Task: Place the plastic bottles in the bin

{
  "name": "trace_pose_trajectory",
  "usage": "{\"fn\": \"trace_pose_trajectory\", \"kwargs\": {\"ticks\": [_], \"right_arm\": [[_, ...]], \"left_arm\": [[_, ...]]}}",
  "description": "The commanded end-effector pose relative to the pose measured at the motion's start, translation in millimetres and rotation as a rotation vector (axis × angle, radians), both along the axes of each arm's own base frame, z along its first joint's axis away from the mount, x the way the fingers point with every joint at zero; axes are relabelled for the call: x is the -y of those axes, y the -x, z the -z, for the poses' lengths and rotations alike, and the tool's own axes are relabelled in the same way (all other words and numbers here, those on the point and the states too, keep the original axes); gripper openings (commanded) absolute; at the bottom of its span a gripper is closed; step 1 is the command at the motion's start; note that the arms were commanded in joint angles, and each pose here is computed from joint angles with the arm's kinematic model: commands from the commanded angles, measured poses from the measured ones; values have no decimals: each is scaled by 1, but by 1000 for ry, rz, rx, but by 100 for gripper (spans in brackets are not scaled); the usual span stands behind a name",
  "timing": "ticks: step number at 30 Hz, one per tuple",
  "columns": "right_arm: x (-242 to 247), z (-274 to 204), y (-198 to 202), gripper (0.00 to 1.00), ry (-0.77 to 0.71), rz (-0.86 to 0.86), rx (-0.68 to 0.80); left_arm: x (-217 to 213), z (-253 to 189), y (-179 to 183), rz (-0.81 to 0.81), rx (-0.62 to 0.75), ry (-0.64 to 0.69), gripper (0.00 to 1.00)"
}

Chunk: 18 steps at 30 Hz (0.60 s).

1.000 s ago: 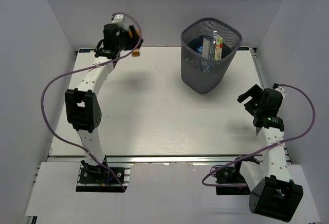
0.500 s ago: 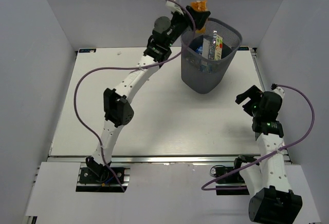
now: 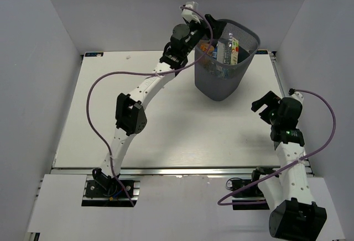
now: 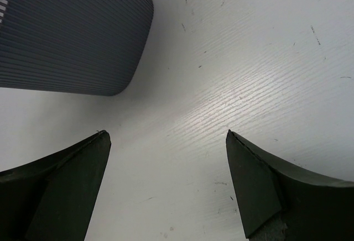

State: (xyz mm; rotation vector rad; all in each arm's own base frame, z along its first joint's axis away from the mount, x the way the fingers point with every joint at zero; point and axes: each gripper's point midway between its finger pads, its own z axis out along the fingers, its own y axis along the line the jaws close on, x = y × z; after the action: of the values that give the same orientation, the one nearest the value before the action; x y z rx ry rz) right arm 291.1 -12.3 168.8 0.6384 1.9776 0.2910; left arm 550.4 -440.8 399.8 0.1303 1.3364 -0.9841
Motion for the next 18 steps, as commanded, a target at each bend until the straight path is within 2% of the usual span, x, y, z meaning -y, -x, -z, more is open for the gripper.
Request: {"fn": "trace_pose_trajectory", "kwargs": {"ticks": [1,3,4,5,7,8,10,11,12,13,14,15,18], "right_arm": [[-4,-12,-8,89,16,-39,51],[-4,-15,-9,89,16,-38,48],[-4,-14,-9,89,15,-36,45],[-3,-14,-9,89,15,-34,43],[-2,-15,-8,89,24,-28,47],[-1,-15,-7,89,26,-24,45],[0,-16,-6,89,30,-19,46],[0,-15,-6,89,30,-19,46],[6,-13,-5,89,43,13,39],[7,-13,-5,89,43,18,37],[8,-11,-5,89,41,29,32],[9,-11,-5,89,41,34,31],[11,-12,-6,89,41,44,27]], "left_arm": [[-59,-152,61,-65,210,118,98],[-76,-153,63,-105,181,58,98],[-85,-128,54,-148,110,16,98],[-111,-144,71,-176,92,15,98],[-162,-125,66,-259,2,20,98],[-192,-92,79,-302,-78,0,98],[-267,-49,80,-446,-202,52,98],[-309,33,82,-578,-349,2,98],[-336,26,113,-641,-340,45,98],[-353,49,127,-708,-380,40,98],[-375,118,148,-805,-514,-19,98],[-384,120,169,-820,-512,14,98],[-396,176,196,-848,-612,28,98]]}}
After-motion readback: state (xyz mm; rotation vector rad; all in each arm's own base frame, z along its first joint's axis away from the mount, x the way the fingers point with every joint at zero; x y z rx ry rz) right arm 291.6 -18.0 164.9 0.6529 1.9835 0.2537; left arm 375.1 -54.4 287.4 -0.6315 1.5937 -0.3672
